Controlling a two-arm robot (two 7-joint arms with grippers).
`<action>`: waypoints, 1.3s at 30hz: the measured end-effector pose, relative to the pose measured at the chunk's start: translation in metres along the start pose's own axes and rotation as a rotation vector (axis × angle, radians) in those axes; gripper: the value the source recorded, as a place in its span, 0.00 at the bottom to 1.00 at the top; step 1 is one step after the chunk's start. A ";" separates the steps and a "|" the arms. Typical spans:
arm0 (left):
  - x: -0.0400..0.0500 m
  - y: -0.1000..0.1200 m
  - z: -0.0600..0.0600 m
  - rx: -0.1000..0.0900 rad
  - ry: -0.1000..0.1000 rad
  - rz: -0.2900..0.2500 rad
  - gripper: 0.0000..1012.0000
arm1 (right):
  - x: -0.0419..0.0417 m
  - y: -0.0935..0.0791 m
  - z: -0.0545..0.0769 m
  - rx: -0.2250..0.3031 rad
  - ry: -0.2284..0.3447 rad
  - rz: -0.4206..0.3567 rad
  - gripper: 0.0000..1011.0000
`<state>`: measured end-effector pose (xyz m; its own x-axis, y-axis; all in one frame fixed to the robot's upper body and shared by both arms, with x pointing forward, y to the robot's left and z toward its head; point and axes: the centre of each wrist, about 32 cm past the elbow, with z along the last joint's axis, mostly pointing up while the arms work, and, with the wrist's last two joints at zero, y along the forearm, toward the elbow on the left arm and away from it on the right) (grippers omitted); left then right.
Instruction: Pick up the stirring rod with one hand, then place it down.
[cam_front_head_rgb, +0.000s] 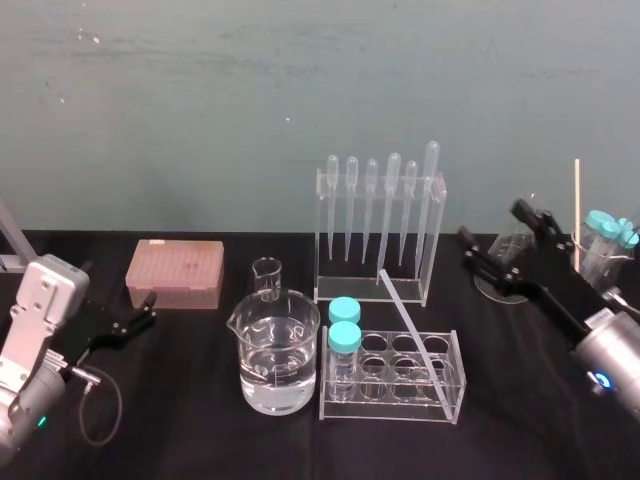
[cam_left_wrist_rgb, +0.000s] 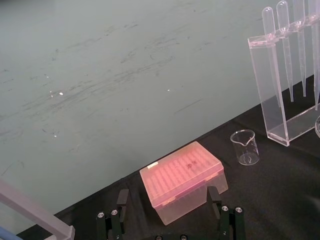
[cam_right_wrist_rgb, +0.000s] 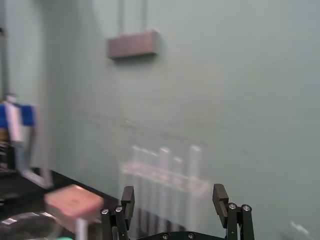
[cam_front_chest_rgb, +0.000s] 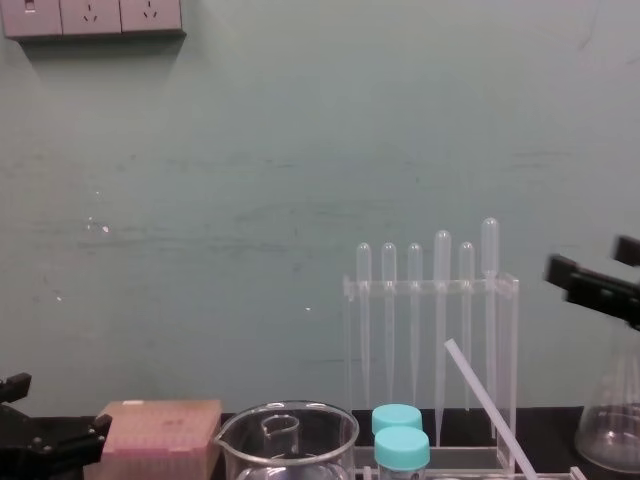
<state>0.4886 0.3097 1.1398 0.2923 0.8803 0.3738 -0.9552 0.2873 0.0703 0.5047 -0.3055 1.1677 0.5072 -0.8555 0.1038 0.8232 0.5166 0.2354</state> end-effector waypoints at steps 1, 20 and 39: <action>0.0000 0.000 0.000 0.000 0.000 0.000 0.99 | 0.0026 -0.005 -0.001 -0.025 -0.004 -0.028 0.99; 0.0000 0.000 0.000 0.000 0.000 0.000 0.99 | 0.0044 -0.039 -0.015 -0.326 0.001 -0.124 0.99; 0.0000 0.000 0.000 0.000 0.000 0.000 0.99 | 0.0048 -0.039 -0.015 -0.314 -0.001 -0.122 0.99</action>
<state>0.4886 0.3097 1.1398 0.2923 0.8803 0.3738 -0.9552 0.2874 0.0702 0.4790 -0.3292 1.1448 0.3997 -0.9118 0.0939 0.9164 0.3952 -0.0633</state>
